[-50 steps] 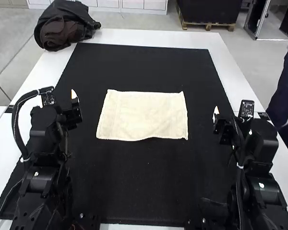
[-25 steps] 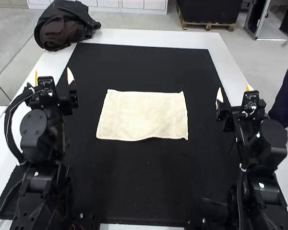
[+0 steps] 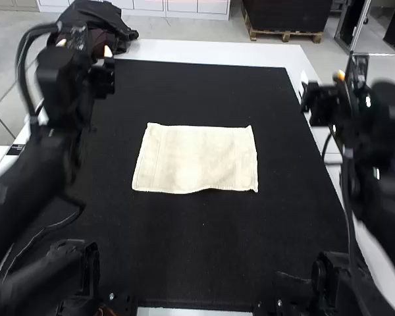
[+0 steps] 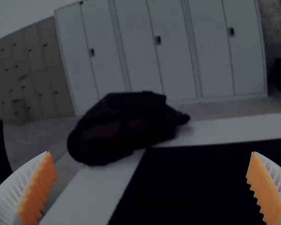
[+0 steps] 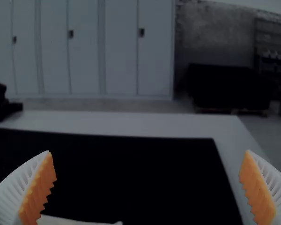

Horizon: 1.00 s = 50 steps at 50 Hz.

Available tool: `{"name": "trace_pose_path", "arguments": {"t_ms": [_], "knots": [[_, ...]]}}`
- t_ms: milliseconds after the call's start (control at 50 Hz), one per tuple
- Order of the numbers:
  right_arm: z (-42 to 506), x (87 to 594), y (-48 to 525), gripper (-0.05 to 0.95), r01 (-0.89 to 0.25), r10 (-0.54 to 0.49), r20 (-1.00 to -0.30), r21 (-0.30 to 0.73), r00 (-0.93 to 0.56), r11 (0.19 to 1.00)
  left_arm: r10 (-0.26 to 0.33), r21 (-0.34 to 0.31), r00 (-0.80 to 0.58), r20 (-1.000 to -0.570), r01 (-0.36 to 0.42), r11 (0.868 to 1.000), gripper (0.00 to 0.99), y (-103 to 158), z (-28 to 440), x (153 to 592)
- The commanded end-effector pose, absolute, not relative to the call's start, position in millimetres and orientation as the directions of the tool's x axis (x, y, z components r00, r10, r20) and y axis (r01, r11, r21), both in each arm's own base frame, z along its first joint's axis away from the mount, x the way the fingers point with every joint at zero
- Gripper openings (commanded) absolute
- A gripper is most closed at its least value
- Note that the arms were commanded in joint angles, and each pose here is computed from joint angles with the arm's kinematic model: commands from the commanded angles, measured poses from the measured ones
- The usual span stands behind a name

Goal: Fold the towel.

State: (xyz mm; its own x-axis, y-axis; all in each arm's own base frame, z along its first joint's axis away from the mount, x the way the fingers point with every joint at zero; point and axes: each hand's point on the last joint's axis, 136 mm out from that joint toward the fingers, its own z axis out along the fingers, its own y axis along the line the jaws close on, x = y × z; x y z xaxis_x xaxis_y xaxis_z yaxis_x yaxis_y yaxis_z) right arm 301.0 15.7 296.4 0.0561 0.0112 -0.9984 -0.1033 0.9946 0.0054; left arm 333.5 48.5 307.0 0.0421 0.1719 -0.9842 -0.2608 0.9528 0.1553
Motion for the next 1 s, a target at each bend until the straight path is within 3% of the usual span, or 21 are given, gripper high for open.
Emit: {"name": "trace_pose_path", "arguments": {"t_ms": [0, 140, 220, 320, 420, 580, 800, 980], "knots": [[279, 332, 14, 0.9, -0.099, 0.126, -0.99, 0.132, -0.066, 0.986, 0.049, 0.047, 0.0, -0.999, -0.237, 0.97, 0.959, 50, 294, 363], [222, 357, 13, 0.91, -0.054, 0.179, -0.955, 0.197, -0.238, 0.979, -0.076, -0.058, -0.064, -0.995, -0.248, 0.967, 0.959, 53, 259, 383], [193, 363, 13, 0.9, -0.032, 0.172, -0.935, 0.191, -0.31, 0.981, -0.078, -0.05, -0.111, -0.991, -0.24, 0.97, 0.957, 53, 236, 386], [176, 368, 23, 0.9, -0.078, 0.167, -0.917, 0.208, -0.363, 0.975, -0.058, -0.018, -0.2, -0.978, -0.195, 0.981, 0.957, 41, 205, 389], [169, 371, 23, 0.9, -0.08, 0.164, -0.914, 0.208, -0.372, 0.975, 0.021, 0.061, -0.297, -0.954, -0.124, 0.99, 0.959, 24, 175, 389], [151, 372, 12, 0.9, -0.025, 0.131, -0.915, 0.151, -0.381, 0.988, 0.046, 0.04, -0.406, -0.913, 0.023, 0.999, 0.959, -14, 132, 388], [101, 375, 30, 0.9, -0.068, 0.092, -0.857, 0.146, -0.508, 0.987, 0.05, 0.038, -0.463, -0.885, 0.035, 0.999, 0.959, -16, 95, 399], [98, 388, 33, 0.91, -0.048, 0.072, -0.866, 0.11, -0.495, 0.993, 0.071, 0.055, -0.477, -0.876, 0.047, 0.997, 0.959, -18, 81, 416]]}}
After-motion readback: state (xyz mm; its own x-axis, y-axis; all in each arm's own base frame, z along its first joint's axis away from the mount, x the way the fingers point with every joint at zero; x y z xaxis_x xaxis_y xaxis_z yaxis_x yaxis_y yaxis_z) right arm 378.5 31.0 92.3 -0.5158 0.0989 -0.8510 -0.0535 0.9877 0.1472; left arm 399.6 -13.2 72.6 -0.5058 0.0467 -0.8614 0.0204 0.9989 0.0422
